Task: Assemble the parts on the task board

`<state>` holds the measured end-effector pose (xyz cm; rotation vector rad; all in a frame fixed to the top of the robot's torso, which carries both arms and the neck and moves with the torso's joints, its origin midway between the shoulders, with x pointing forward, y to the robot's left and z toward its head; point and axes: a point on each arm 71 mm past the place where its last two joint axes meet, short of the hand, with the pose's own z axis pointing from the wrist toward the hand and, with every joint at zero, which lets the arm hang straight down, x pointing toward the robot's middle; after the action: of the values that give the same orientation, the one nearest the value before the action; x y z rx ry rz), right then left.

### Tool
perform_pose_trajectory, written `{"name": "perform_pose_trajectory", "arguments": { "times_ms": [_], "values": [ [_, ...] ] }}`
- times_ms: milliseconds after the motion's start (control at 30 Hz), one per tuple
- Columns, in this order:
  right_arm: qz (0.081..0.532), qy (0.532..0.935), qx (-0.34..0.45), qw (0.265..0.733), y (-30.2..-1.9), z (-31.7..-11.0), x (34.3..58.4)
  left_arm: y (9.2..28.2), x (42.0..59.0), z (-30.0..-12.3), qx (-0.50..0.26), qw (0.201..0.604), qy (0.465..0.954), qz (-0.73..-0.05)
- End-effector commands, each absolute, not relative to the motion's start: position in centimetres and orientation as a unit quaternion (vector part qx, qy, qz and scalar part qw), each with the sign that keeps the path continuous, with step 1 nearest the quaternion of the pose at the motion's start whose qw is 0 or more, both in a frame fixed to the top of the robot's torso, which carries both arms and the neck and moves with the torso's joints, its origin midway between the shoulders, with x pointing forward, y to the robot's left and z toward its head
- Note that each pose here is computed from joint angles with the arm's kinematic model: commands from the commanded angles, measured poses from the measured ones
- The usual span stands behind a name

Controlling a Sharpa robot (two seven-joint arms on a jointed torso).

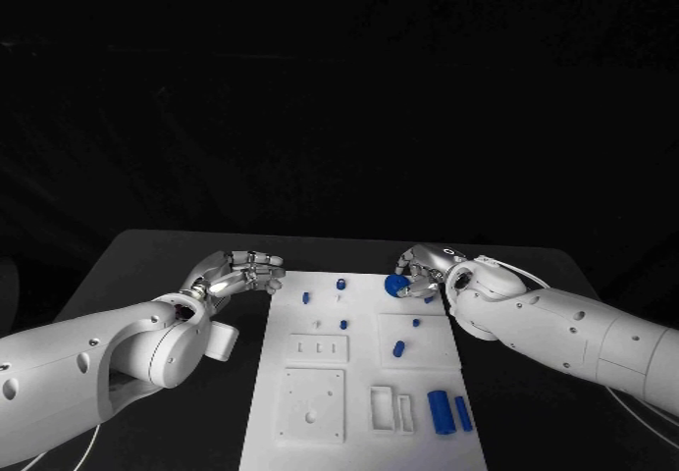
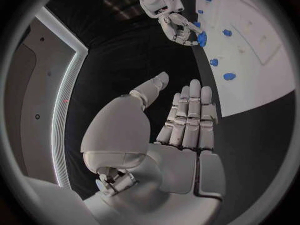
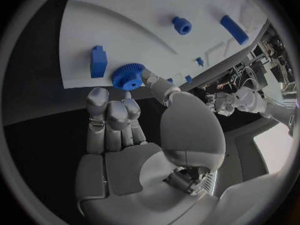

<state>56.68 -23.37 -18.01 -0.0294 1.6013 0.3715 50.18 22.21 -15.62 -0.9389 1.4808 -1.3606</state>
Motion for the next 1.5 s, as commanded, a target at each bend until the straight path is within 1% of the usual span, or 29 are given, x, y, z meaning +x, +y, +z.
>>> {"name": "perform_pose_trajectory", "arguments": {
  "times_ms": [33,333,567,1500],
  "values": [
    [0.167,0.714,-0.028,0.679,-23.2,-18.1,56.7,22.0,50.2,-15.4,-0.374,0.442,0.596,-0.557],
    [0.166,0.716,-0.024,0.678,-23.3,-18.2,56.8,22.0,50.2,-15.5,-0.374,0.441,0.597,-0.556],
    [0.164,0.724,-0.027,0.669,-23.1,-18.4,56.9,21.9,50.2,-15.5,-0.374,0.440,0.597,-0.557],
    [0.138,0.766,-0.040,0.627,-23.6,-20.8,56.9,22.0,50.2,-15.5,-0.375,0.440,0.598,-0.555]
  ]
}}
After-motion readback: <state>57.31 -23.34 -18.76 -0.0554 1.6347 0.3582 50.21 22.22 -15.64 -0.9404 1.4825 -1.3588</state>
